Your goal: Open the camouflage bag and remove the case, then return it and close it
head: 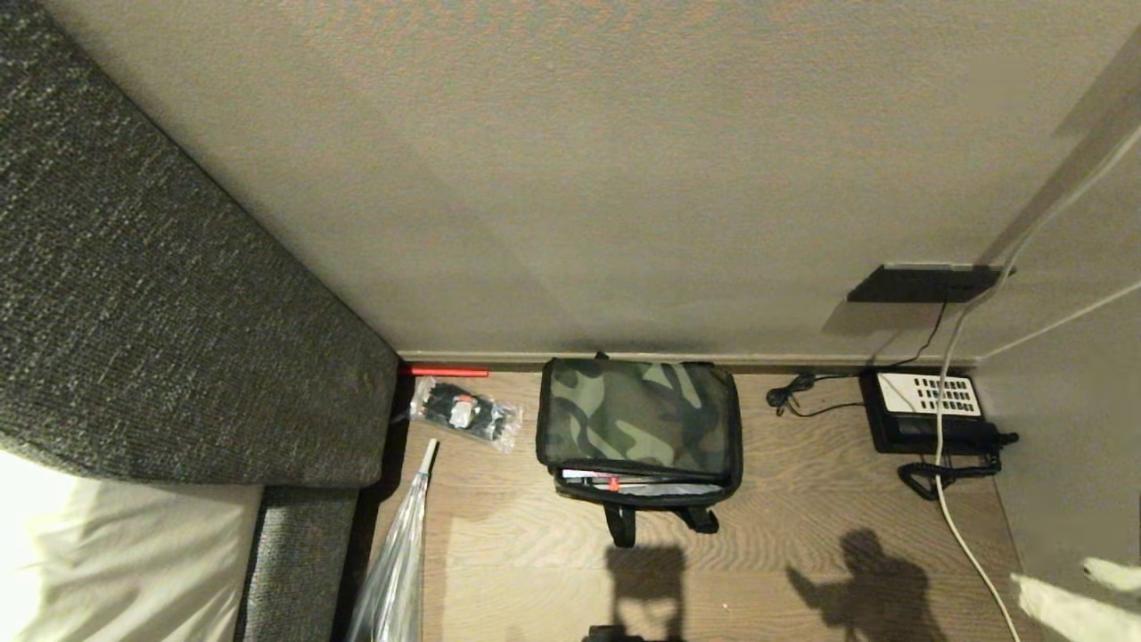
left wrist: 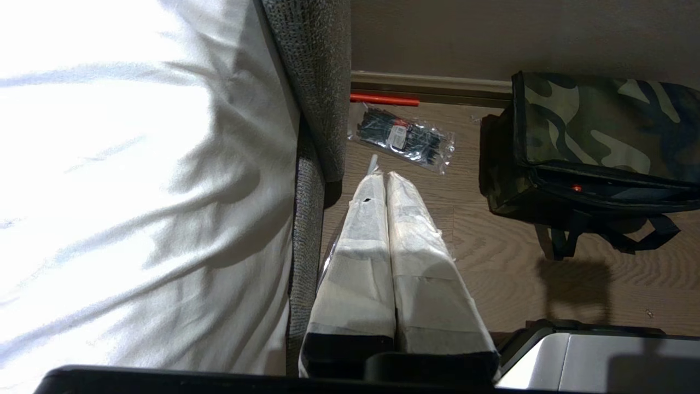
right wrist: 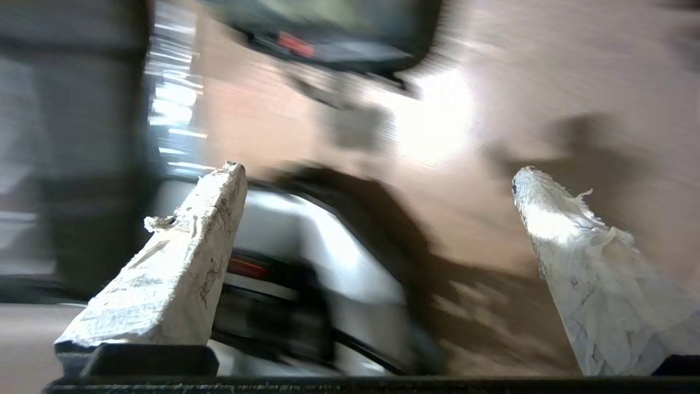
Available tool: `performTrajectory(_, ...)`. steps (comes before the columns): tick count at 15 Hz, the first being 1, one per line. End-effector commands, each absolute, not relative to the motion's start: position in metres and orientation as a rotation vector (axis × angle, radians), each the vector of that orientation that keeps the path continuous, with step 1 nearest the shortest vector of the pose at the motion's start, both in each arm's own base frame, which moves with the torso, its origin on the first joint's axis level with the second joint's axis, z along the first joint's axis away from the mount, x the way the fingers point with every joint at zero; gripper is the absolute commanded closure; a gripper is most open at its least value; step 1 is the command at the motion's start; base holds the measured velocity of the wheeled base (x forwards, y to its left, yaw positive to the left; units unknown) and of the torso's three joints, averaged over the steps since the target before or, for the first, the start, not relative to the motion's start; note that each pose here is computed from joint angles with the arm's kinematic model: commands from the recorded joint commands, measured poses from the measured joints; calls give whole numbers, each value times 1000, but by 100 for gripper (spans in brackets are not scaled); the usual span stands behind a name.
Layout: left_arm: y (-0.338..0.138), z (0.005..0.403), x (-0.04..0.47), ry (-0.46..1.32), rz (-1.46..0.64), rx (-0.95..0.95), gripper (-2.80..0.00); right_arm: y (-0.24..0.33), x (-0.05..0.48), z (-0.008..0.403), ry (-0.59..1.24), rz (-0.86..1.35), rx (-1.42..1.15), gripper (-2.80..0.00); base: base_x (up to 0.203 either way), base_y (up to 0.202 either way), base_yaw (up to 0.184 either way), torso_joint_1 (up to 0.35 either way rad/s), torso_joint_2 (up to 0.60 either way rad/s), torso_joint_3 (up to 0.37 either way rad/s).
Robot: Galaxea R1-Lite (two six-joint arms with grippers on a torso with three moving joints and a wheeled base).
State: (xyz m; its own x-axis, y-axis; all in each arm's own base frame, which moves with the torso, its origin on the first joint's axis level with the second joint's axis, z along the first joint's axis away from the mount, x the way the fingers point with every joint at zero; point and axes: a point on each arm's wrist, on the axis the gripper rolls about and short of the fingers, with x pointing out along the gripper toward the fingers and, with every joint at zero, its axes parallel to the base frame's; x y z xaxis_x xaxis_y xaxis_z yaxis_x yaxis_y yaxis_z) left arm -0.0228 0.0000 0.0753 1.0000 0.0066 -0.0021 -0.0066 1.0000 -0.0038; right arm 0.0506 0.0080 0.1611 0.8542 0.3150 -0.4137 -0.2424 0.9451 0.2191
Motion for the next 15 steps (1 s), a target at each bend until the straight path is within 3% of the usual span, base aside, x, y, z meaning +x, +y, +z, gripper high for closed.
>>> performTrajectory(1, 0, 75, -23, 2, 8, -5, 0, 3, -7, 122, 316, 154, 54, -280, 0, 0, 0, 0, 0, 0)
performTrajectory(4, 0, 75, -23, 5, 8, -5, 0, 3, -16, 95, 373, 131, -37, -280, 0, 0, 0, 0, 0, 0)
performTrajectory(8, 0, 75, -23, 3, 8, -5, 0, 3, -16, 94, 363, 132, -51, -280, 0, 0, 0, 0, 0, 0)
performTrajectory(9, 0, 75, -23, 3, 8, -5, 0, 3, -17, 91, 364, 130, -48, 0, 0, 0, 0, 0, 0, 0)
performTrajectory(15, 0, 75, -23, 3, 8, -5, 0, 3, -21, 90, 252, 132, -76, 0, 0, 0, 0, 0, 0, 0)
